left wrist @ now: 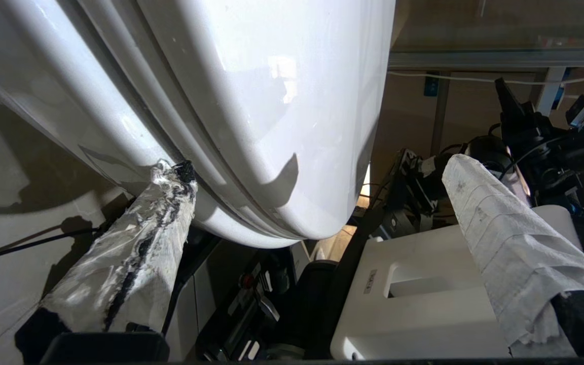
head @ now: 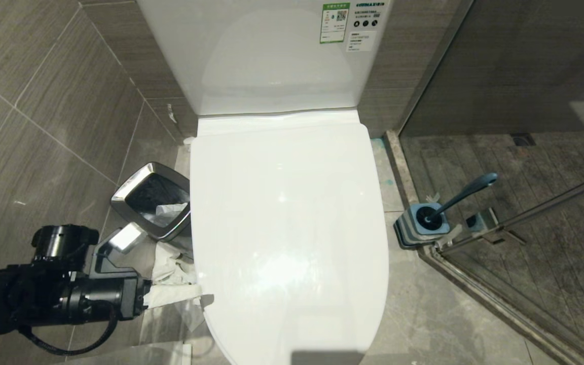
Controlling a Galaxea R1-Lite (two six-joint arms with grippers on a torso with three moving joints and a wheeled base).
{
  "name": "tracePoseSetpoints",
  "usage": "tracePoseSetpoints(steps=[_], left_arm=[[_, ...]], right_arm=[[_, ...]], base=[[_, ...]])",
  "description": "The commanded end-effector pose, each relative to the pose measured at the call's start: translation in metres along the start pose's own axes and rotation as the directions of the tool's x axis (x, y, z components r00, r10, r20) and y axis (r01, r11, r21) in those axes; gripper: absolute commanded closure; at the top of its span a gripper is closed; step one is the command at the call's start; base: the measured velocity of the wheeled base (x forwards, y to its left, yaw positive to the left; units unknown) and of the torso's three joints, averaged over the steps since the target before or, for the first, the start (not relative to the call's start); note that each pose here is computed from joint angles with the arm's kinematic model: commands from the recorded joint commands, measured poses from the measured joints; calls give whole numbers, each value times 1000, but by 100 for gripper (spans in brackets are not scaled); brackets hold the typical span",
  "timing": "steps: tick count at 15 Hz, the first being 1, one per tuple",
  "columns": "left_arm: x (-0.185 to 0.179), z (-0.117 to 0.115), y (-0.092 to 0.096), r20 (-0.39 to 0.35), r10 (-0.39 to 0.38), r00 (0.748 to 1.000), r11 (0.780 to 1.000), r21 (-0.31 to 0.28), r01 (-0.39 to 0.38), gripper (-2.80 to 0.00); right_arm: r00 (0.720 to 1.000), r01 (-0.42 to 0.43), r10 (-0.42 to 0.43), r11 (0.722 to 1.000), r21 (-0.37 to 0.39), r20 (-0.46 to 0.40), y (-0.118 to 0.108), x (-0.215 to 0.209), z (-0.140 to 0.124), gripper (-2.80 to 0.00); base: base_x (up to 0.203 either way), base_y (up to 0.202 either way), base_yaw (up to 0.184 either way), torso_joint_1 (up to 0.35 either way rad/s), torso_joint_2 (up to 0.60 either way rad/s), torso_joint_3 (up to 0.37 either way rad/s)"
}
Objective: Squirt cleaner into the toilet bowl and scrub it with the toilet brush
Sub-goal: Use the left hand to lift the toilet lid slightly
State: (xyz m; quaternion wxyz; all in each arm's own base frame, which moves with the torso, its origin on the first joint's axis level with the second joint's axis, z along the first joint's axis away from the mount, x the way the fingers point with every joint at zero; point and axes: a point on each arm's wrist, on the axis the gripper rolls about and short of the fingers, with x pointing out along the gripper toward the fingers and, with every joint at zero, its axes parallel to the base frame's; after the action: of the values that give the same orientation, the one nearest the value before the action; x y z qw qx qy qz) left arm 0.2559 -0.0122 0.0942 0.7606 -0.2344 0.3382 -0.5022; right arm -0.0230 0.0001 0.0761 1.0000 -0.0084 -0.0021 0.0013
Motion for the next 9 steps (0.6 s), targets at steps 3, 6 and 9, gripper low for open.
tracePoseSetpoints(steps=[3,6,9], left_arm=[[9,-1,-1,-25,-2,1000,1000,7,3,-280],[12,-1,2,-34,17,999,1000,6,-17,-280],[14,-1,1,-39,23,999,999,26,-22,-280]], right_arm=[[1000,-1,1,1000,0,-1,0,0,0,0],[1000,-1,1,1000,0,0,0,0,0,0],[1000,-1,1,1000,0,0,0,0,0,0]], base=[[0,0,0,0,0,0],[0,0,0,0,0,0],[0,0,0,0,0,0]])
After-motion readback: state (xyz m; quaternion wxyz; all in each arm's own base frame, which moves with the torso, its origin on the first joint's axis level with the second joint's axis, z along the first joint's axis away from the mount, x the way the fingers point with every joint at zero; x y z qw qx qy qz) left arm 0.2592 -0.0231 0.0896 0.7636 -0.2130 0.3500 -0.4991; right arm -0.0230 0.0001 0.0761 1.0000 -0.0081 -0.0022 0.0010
